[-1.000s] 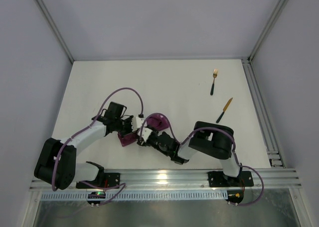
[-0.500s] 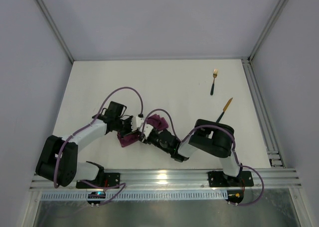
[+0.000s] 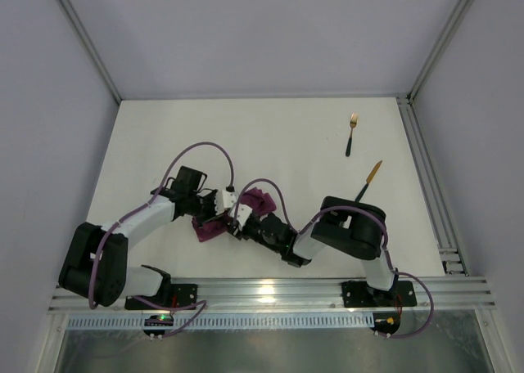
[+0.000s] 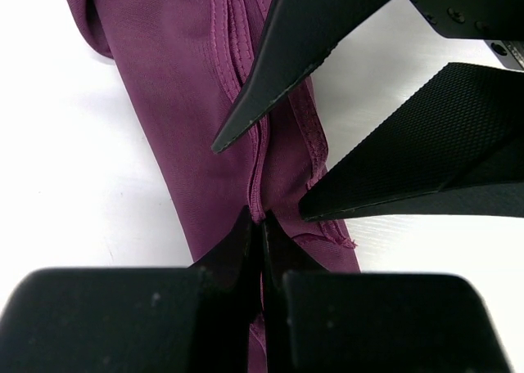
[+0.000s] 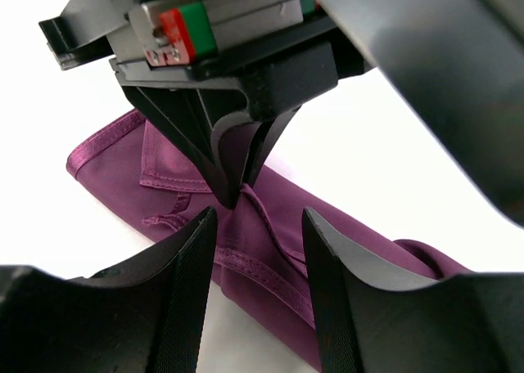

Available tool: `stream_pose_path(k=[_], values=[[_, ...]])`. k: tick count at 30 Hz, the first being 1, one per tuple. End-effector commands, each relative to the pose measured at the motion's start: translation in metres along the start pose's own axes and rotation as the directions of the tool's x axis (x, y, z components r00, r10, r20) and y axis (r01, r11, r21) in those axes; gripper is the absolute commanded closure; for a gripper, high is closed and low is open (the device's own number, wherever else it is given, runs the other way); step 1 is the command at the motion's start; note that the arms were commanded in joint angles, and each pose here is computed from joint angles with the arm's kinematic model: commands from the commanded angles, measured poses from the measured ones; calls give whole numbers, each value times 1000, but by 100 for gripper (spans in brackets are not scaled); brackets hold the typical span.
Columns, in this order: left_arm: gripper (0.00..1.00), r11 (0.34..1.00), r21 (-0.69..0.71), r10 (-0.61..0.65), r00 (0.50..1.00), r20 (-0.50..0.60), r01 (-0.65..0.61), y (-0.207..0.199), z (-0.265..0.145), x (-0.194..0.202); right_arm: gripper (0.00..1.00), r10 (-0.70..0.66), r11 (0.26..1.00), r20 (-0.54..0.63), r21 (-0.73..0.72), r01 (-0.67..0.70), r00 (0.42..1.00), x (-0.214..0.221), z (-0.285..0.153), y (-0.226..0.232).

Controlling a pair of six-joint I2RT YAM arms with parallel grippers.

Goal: Fold the napkin into a case and place the utensils inside
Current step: Pass from the left arm to the right

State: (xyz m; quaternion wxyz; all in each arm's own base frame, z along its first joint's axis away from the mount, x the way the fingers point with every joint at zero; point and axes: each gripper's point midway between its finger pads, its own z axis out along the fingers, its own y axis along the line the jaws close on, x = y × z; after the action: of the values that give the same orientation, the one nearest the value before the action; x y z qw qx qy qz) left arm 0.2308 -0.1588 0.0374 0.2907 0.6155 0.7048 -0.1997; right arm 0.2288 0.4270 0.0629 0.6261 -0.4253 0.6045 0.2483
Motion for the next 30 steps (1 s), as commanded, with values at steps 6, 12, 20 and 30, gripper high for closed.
stream_pose_path(k=[6,12,20,30], values=[[100,1000,0,29,994,101,-29,8,-7,-29,57,36,998,-66,45,-33,997,8,0,-6],[100,1000,12,16,994,111,-17,7,-6,-30,62,54,998,-93,41,-50,994,15,4,-2],[100,1000,-8,-7,993,121,8,14,-7,-32,58,57,998,-115,28,-54,992,22,1,1],[100,999,9,-38,990,133,37,13,-5,-30,51,53,997,-60,64,-49,997,13,-8,-8]])
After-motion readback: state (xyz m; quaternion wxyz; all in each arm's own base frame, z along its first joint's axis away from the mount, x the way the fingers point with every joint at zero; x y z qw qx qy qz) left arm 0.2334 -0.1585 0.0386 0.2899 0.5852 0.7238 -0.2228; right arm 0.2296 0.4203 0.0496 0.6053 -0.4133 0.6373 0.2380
